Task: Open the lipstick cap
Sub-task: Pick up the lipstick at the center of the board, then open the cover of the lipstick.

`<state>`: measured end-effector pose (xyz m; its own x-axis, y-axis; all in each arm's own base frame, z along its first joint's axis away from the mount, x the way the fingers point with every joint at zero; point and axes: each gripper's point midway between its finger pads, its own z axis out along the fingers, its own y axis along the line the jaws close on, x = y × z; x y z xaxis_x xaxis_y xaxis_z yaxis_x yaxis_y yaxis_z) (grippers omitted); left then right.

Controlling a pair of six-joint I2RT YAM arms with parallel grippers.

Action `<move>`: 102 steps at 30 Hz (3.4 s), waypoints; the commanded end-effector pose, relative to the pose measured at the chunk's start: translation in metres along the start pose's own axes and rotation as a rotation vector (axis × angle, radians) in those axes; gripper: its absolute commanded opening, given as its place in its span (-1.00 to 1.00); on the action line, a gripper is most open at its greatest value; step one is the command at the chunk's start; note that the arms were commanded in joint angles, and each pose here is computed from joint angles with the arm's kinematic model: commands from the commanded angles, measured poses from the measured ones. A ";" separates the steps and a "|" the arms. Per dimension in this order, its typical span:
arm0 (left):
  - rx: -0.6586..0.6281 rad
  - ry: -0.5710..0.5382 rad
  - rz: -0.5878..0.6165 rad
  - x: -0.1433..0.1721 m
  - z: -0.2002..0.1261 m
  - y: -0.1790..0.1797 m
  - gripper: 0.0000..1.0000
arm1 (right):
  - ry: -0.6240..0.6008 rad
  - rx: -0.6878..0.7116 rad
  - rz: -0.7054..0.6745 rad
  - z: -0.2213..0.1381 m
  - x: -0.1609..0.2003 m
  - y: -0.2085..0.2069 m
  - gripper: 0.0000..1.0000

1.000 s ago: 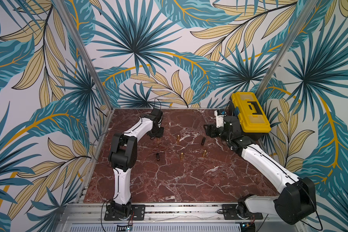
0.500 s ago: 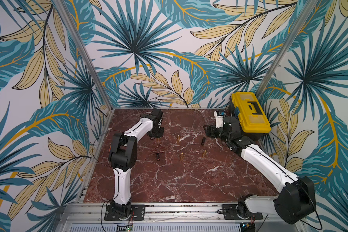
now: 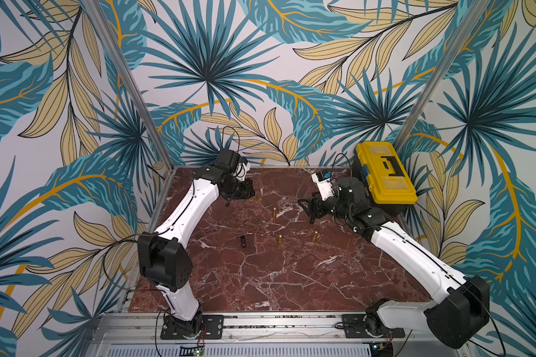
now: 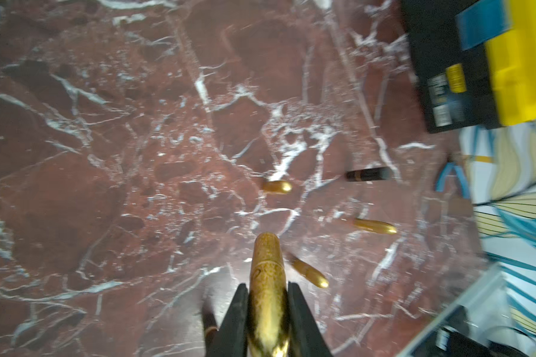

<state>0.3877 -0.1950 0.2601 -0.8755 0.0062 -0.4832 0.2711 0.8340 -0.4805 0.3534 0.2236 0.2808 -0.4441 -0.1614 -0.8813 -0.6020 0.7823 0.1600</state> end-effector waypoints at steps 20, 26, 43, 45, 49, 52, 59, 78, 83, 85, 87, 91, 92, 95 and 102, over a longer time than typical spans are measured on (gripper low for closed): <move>0.526 0.140 -0.107 0.057 -0.084 -0.102 -0.78 | 0.067 -0.299 -0.320 0.000 -0.019 0.100 0.56; 0.514 0.155 -0.116 0.060 -0.080 -0.098 -0.79 | 0.064 -0.341 -0.317 0.005 -0.022 0.108 0.39; 0.504 0.181 -0.127 0.056 -0.066 -0.091 -0.82 | 0.092 -0.385 -0.327 0.021 -0.018 0.119 0.04; 0.507 0.182 -0.126 0.055 -0.066 -0.091 -0.83 | 0.100 -0.387 -0.328 0.023 -0.016 0.120 0.00; 0.506 0.183 -0.124 0.052 -0.063 -0.090 -0.85 | 0.114 -0.388 -0.330 0.025 -0.014 0.122 -0.12; 0.503 0.182 -0.125 0.050 -0.062 -0.089 -0.89 | 0.119 -0.383 -0.331 0.025 -0.013 0.122 -0.24; 0.512 0.165 -0.122 0.042 -0.065 -0.089 -0.91 | 0.157 -0.380 -0.327 0.028 -0.004 0.121 -0.11; 0.498 0.156 -0.112 0.036 -0.064 -0.086 -1.00 | 0.150 -0.322 -0.340 0.033 -0.004 0.111 -1.00; 0.477 0.117 -0.101 0.023 -0.068 -0.080 -1.00 | 0.167 -0.313 -0.337 0.031 0.003 0.109 -1.00; 0.471 0.092 -0.100 0.014 -0.073 -0.075 -1.00 | 0.187 -0.308 -0.334 0.031 0.009 0.108 -1.00; 0.465 0.069 -0.096 0.005 -0.077 -0.071 -1.00 | 0.205 -0.298 -0.330 0.031 0.016 0.106 -1.00; 0.455 0.033 -0.085 -0.012 -0.082 -0.065 -1.00 | 0.234 -0.267 -0.332 0.031 0.029 0.100 -1.00; 0.448 0.025 -0.083 -0.015 -0.083 -0.063 -1.00 | 0.244 -0.254 -0.334 0.030 0.032 0.097 -1.00; 0.426 0.004 -0.077 -0.023 -0.086 -0.058 -1.00 | 0.280 -0.213 -0.346 0.029 0.041 0.088 -1.00; -0.047 0.017 -0.097 -0.024 -0.039 0.037 -1.00 | 0.194 -0.203 -0.297 0.026 0.025 0.091 -1.00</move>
<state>0.3793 -0.1764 0.3325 -0.8954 -0.0705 -0.4396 0.2781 0.6825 -0.6759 0.3056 0.3057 0.2465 -0.3448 -0.5387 -0.7687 -0.8454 0.5341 0.0050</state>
